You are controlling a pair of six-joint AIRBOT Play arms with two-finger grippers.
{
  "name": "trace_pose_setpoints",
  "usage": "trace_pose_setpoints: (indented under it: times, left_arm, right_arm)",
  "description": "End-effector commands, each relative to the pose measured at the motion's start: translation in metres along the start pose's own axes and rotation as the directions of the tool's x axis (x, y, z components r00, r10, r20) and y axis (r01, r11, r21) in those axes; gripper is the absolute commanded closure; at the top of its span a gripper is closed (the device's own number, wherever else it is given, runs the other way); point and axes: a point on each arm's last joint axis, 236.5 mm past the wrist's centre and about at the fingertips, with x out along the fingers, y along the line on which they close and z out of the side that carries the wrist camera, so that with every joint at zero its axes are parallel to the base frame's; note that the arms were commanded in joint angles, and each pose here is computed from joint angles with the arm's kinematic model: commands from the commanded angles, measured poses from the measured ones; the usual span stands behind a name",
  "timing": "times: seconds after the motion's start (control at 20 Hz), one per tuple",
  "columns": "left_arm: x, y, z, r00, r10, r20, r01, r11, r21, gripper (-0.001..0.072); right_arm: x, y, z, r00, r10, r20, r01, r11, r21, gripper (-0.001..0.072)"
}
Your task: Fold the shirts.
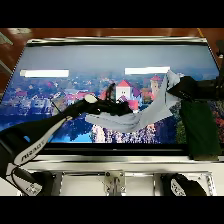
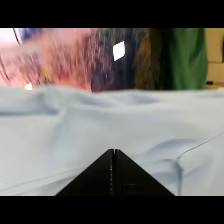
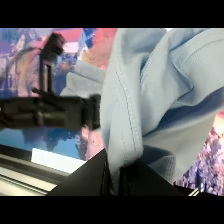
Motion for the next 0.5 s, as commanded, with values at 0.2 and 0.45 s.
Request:
trace_pose_setpoints:
  times: [0.2,0.45]
  left_arm:
    - [-0.301,-0.005,0.15,0.866,0.075,0.495,-0.153,0.981,0.118,0.0675]
    - [-0.47,-0.071,0.123,0.671,0.07,0.738,-0.232,0.965,0.12,0.0673]
  right_arm:
    - [0.094,0.085,-0.004,0.988,0.149,-0.036,-0.153,0.975,-0.159,0.0646]
    - [0.24,0.102,-0.077,0.962,0.11,-0.251,-0.141,0.984,-0.109,0.0646]
